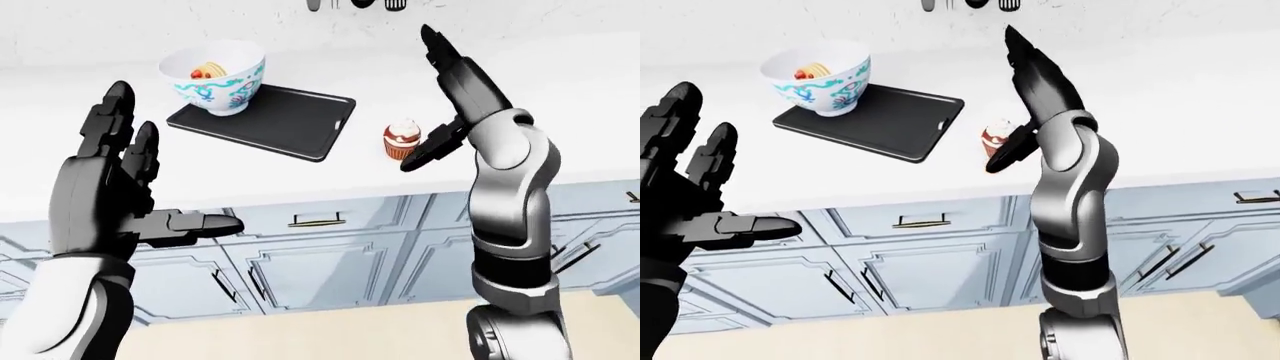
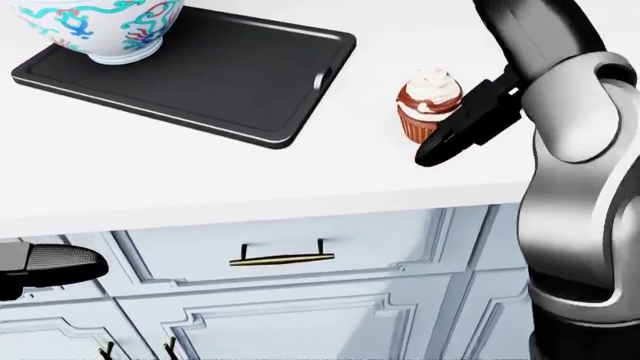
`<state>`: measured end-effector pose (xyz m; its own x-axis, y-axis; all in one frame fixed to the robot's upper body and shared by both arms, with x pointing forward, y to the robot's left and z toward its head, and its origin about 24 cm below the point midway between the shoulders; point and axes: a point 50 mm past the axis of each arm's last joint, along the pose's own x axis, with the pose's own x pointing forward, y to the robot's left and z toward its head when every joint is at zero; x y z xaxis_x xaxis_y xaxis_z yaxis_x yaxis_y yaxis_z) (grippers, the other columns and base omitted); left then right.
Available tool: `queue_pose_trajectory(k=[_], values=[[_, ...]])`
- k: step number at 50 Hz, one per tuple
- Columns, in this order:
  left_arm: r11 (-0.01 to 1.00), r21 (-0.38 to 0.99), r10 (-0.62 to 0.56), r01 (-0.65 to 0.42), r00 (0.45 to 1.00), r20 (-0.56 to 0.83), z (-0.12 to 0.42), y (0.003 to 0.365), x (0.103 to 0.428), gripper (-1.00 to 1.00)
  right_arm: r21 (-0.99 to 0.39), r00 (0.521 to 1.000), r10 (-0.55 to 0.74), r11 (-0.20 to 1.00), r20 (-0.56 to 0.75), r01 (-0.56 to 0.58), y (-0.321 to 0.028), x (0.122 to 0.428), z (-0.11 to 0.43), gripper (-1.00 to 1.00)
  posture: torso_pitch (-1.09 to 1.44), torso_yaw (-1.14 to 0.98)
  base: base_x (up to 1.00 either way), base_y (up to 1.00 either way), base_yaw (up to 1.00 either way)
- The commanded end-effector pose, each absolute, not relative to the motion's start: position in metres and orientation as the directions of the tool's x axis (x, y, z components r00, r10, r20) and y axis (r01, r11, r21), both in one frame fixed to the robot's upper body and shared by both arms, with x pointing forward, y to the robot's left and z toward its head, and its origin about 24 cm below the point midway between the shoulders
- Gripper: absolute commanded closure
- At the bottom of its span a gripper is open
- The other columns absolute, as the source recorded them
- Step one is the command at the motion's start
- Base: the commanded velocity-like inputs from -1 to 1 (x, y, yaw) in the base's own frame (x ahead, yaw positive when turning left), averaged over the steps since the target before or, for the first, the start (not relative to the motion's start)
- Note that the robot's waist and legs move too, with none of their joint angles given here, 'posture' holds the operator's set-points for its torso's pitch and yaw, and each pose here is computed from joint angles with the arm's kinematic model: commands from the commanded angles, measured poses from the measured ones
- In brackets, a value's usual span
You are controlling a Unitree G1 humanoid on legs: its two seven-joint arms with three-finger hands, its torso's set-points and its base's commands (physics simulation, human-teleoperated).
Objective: Pick up the bowl with cake and place it on the tray. Pick up the cupcake and place it on the tray.
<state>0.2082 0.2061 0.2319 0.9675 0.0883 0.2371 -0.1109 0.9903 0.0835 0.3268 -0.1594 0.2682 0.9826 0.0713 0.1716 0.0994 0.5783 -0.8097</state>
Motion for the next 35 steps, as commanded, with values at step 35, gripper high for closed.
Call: queue_pose_trajectory(k=[35], values=[[0.988, 0.09, 0.092, -0.125, 0.948, 0.305, 0.239, 0.207, 0.205, -1.0, -0.786, 0.99, 0.016, 0.61, 0.141, 0.102, -0.164, 0.371, 0.239, -1.0, 0.0, 0.0, 0.0, 0.0, 0.0]])
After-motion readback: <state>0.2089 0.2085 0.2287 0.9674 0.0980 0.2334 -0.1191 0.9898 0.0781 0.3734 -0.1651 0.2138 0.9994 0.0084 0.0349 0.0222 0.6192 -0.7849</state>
